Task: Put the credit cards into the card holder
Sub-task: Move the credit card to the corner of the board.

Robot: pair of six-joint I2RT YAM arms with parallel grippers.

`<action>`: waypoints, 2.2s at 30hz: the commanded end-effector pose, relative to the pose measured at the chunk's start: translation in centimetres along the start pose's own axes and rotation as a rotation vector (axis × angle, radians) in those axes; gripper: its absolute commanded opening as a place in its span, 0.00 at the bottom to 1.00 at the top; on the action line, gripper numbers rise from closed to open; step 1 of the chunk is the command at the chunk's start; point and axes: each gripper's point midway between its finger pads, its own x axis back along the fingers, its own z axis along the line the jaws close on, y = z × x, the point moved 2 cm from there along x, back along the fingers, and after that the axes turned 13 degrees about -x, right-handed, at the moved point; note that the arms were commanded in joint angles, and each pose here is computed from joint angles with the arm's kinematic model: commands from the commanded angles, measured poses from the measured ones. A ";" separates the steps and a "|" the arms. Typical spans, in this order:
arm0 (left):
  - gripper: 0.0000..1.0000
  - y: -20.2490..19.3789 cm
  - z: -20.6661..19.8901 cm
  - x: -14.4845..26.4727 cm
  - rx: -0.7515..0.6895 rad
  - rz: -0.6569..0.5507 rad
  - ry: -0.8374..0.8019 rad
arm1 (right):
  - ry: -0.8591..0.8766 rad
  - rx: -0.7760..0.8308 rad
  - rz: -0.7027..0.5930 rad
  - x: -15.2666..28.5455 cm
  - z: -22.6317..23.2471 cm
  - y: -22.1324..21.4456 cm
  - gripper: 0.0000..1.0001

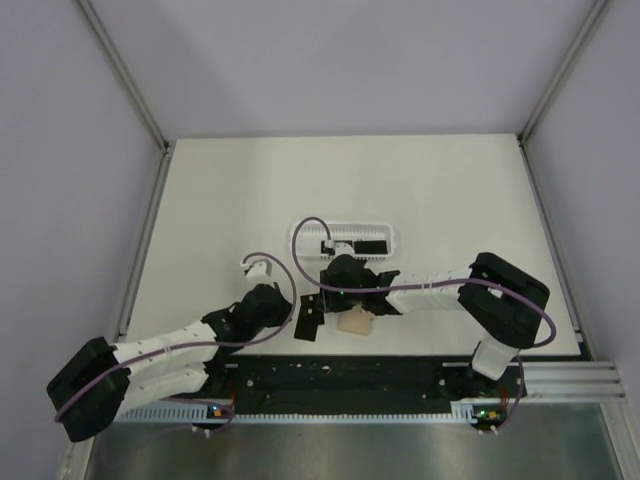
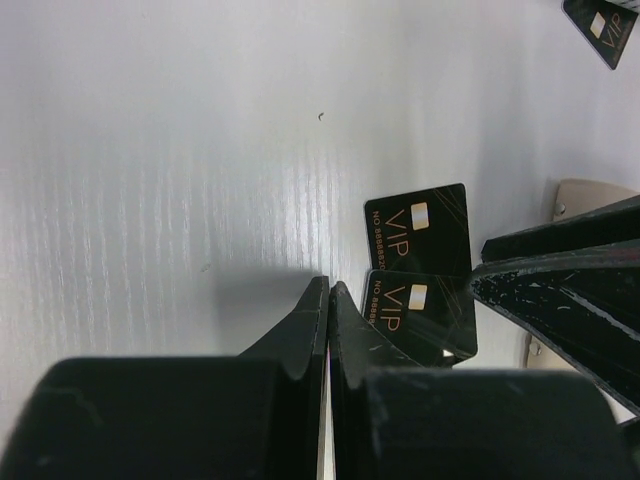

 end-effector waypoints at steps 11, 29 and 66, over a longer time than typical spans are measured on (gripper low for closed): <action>0.00 2.6 -2.2 -2.3 -0.024 -0.040 -0.017 | 0.088 -0.076 0.059 -1.0 0.0 0.0 0.30; 0.00 3.5 -3.1 -4.2 -0.040 -0.031 -0.035 | 0.098 -0.115 0.038 -2.4 -0.9 2.0 0.30; 0.00 0.1 1.6 -1.4 -0.032 0.080 0.097 | 0.073 -0.085 -0.101 3.3 -2.2 4.7 0.31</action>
